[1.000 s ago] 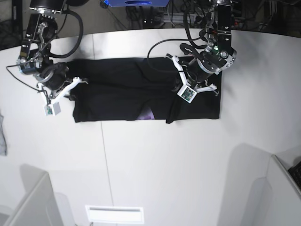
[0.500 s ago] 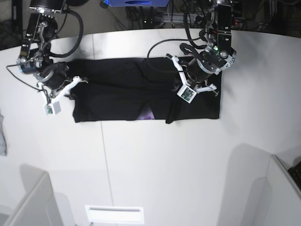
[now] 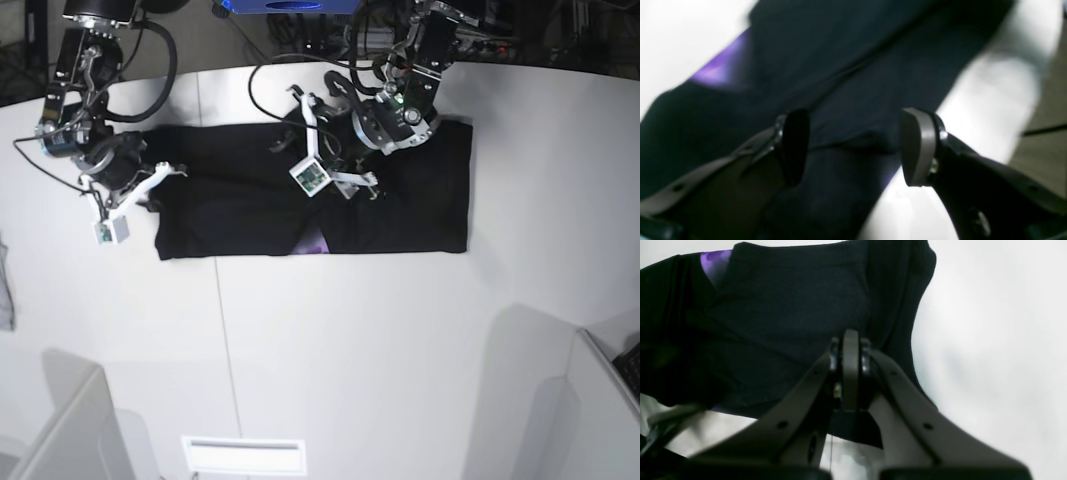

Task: Fold the T-shirt properly
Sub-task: 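Fold the strip end with the left gripper toward the right gripper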

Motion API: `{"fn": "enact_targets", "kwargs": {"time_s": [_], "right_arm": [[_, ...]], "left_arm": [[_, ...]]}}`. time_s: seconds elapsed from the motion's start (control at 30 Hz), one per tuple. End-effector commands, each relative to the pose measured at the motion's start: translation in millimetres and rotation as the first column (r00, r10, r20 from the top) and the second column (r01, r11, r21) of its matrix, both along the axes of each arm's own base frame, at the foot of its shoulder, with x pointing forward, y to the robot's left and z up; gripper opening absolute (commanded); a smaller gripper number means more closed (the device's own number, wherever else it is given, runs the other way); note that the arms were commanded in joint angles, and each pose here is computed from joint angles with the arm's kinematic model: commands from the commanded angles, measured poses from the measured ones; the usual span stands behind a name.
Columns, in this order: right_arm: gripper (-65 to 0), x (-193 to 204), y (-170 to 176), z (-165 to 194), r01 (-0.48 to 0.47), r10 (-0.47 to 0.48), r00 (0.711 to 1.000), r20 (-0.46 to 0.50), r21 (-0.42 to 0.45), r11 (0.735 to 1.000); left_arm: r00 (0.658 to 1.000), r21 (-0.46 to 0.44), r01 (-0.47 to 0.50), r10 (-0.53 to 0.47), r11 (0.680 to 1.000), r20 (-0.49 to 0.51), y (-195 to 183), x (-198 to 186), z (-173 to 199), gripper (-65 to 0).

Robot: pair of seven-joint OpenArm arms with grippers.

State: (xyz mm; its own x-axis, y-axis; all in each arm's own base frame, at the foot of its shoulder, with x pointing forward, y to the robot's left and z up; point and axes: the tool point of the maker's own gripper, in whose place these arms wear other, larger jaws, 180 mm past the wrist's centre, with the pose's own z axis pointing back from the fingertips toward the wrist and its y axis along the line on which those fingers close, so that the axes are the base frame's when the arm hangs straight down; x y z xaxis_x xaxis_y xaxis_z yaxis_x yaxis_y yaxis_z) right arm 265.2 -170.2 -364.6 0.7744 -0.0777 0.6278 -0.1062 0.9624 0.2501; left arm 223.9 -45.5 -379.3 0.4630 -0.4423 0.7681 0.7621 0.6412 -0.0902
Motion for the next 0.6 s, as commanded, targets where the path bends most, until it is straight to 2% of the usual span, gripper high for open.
{"fn": "enact_targets", "kwargs": {"time_s": [0.0,0.1,0.17,0.23,0.3,0.33,0.43,0.47,0.5,0.57], "right_arm": [[-65.0,8,-1,12,-0.002,0.001,0.999,0.050,0.003,1.000],[-65.0,10,0,15,-0.003,0.002,0.998,0.060,0.014,1.000],[-65.0,13,7,20,-0.013,0.008,0.997,0.073,0.064,0.998],[-65.0,16,15,26,-0.026,0.015,0.996,0.087,0.123,0.992],[-65.0,18,21,26,-0.036,0.023,0.997,0.075,0.185,0.982],[-62.0,20,23,24,-0.039,0.026,0.998,0.064,0.211,0.977],[-34.2,24,17,14,-0.015,0.009,1.000,0.023,0.266,0.964],[-27.5,24,13,11,0.004,-0.008,1.000,0.012,0.283,0.959],[-21.8,26,6,8,0.031,-0.033,0.999,0.004,0.295,0.955],[-18.3,32,-6,4,0.071,-0.072,0.997,-0.007,0.297,0.952]], "left_arm": [[0.998,-0.043,-0.020,0.023,0.999,0.061,1,12,21,-24.7],[0.991,-0.035,-0.093,0.095,0.995,0.091,25,20,30,-25.2],[0.974,-0.015,-0.196,0.197,0.980,0.111,61,28,34,-30.9],[0.948,0.019,-0.301,0.297,0.953,0.113,100,31,31,-43.4],[0.910,0.057,-0.405,0.397,0.912,0.118,142,34,27,-60.9],[0.887,0.077,-0.456,0.445,0.887,0.124,165,34,26,-65.0],[0.809,0.137,-0.587,0.569,0.798,0.146,228,27,24,-65.0],[0.787,0.155,-0.616,0.597,0.772,0.156,246,24,24,-65.0],[0.761,0.178,-0.648,0.626,0.740,0.168,266,20,24,-65.0],[0.723,0.205,-0.690,0.667,0.694,0.179,293,12,24,-65.0]]}}
